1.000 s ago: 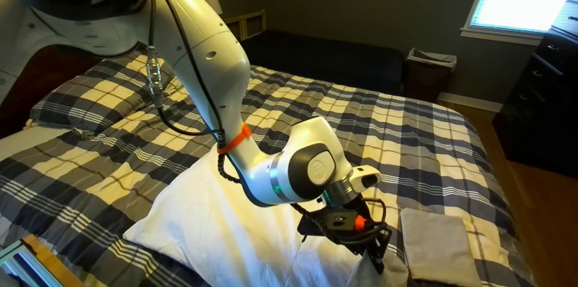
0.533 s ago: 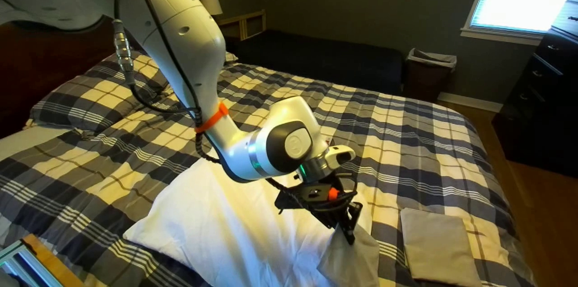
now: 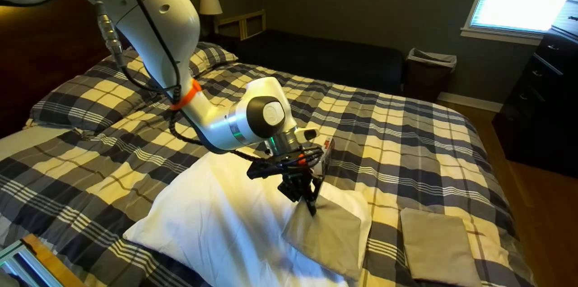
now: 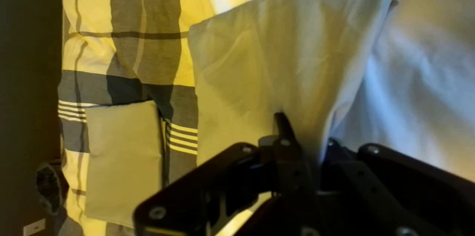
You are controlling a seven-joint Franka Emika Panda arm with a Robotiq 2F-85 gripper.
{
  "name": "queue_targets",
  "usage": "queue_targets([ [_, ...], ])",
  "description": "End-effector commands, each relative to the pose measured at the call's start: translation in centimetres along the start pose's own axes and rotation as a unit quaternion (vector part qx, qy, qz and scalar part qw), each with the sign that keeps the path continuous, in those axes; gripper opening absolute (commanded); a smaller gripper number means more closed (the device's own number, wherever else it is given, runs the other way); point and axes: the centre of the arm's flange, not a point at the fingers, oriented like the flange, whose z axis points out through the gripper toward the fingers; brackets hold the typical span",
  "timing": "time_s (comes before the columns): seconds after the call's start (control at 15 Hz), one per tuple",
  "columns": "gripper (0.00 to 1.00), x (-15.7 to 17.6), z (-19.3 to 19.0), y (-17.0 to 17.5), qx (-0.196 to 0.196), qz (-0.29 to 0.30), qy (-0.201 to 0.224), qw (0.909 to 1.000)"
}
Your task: Put the grey beddings on the pillow and take the book off the pillow
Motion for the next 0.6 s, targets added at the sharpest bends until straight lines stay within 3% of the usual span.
queue_targets([
  [0.0, 0.02, -0.3, -2.7, -2.9, 0.028, -0.034, -0.012, 0.9989],
  [0.47, 0.02, 0.5, -5.5, -7.4, 0.071, -0.092, -0.025, 0.9929],
  [0.53, 0.32, 0.7, -5.7, -7.6, 0.075, -0.102, -0.025, 0.9916],
])
